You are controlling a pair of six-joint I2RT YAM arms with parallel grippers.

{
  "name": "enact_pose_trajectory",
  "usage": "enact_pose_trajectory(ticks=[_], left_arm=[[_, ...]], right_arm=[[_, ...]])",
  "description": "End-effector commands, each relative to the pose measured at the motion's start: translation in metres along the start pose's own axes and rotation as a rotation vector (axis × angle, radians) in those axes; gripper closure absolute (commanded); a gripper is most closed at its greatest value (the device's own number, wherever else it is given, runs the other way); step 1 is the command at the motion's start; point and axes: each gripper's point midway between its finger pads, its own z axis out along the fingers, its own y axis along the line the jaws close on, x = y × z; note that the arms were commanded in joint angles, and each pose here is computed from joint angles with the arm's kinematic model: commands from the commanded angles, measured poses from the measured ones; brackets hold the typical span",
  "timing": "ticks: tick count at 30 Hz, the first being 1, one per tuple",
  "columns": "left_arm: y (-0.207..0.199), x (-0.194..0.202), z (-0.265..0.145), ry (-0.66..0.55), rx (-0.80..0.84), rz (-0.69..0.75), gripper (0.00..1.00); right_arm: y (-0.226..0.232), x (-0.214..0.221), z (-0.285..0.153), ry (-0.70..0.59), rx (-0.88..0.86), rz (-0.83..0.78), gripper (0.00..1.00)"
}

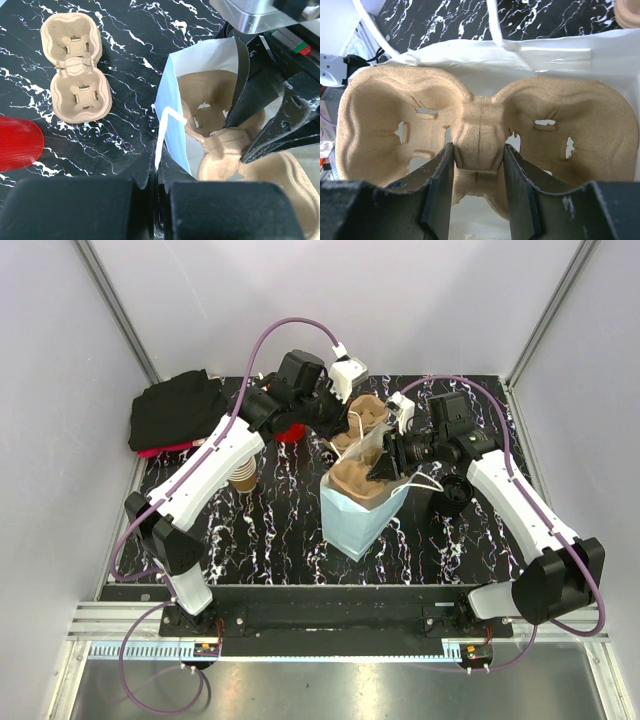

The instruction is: Pack the takeout coffee

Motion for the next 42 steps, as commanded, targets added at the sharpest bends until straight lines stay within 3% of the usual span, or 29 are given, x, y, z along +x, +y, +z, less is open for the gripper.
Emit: enact_pose_trajectory(ticks=[1, 42], left_arm=[[-0.008, -0.021, -0.021, -0.082, 0.021, 0.032, 1.00], [-0.018, -0.025, -0.025, -0.091, 0.076, 0.039, 1.00]], right_arm=[[-0.011, -0.001, -0.002, -0.017, 0.051, -0.031, 0.65], [-0.053, 0.031, 0.024, 0.059, 0.123, -0.016, 0.65]])
